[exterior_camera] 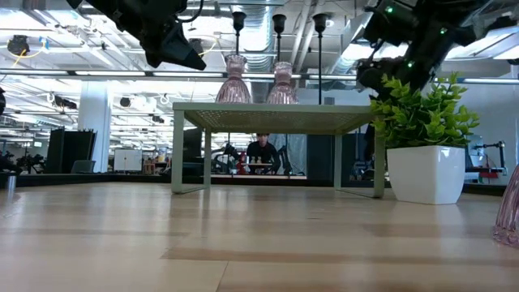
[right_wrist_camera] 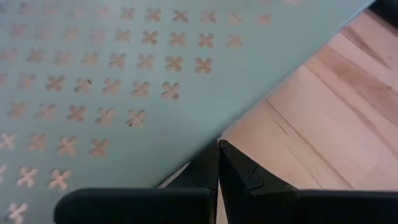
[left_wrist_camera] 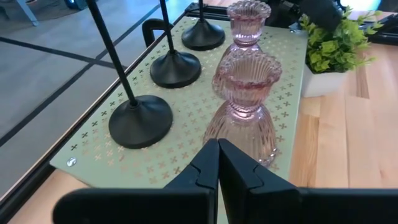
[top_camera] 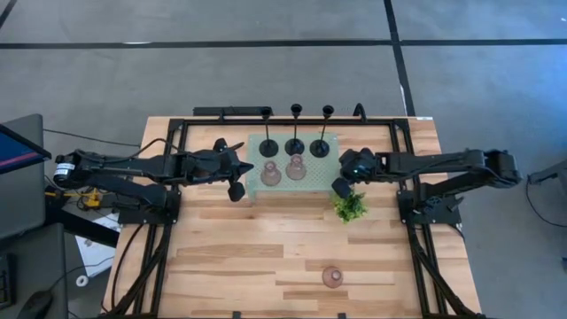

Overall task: Pick & Place candle stick holders
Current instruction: Adjust the shelf on the table, then adjust the left pink candle holder on the shelf

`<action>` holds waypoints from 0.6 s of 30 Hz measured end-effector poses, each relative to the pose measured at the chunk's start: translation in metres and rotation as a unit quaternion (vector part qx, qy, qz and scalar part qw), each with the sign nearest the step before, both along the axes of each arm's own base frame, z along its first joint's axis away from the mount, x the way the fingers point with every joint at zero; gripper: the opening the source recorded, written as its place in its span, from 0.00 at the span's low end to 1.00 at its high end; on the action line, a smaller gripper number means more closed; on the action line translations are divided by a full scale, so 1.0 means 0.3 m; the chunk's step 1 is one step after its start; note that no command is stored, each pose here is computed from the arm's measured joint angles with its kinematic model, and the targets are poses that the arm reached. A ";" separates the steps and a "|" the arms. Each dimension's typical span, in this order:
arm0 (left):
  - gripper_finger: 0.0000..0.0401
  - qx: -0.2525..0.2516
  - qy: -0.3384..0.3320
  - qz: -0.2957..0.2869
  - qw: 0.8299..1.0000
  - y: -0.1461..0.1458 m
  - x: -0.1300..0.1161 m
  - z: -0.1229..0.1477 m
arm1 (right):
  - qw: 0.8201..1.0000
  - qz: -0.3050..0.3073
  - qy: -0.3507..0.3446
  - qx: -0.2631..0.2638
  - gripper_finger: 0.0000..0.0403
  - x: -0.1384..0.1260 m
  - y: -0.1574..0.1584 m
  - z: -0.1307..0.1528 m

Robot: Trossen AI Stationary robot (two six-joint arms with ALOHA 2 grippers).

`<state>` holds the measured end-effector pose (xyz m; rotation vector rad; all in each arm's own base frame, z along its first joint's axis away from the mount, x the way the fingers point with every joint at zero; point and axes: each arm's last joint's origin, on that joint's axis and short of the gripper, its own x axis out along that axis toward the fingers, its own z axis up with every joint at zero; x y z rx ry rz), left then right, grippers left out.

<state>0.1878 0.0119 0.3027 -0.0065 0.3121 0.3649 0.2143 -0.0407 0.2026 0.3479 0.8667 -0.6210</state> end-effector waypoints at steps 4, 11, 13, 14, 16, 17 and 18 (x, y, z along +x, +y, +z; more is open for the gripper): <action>0.01 0.000 0.000 0.002 1.000 0.000 0.000 0.000 | 1.000 -0.009 -0.002 -0.021 0.00 -0.012 -0.002 0.042; 0.01 -0.007 -0.003 0.000 1.000 -0.005 0.000 0.000 | 0.998 -0.006 -0.012 -0.066 0.00 -0.036 0.009 0.164; 0.01 -0.008 -0.003 -0.013 1.000 -0.024 0.001 0.000 | 0.997 0.007 -0.025 -0.078 0.00 -0.044 0.025 0.197; 0.01 -0.008 -0.003 -0.024 1.000 -0.038 0.001 0.000 | 0.996 0.016 -0.035 -0.083 0.00 -0.048 0.036 0.215; 0.01 -0.008 -0.003 -0.050 0.999 -0.070 0.000 0.000 | 0.994 0.034 -0.052 -0.094 0.00 -0.059 0.060 0.244; 0.01 -0.007 -0.003 -0.062 0.998 -0.088 -0.001 0.000 | 0.992 0.043 -0.061 -0.098 0.00 -0.066 0.073 0.256; 0.01 -0.005 -0.004 -0.071 0.997 -0.105 -0.003 0.001 | 0.991 0.051 -0.068 -0.101 0.00 -0.074 0.085 0.265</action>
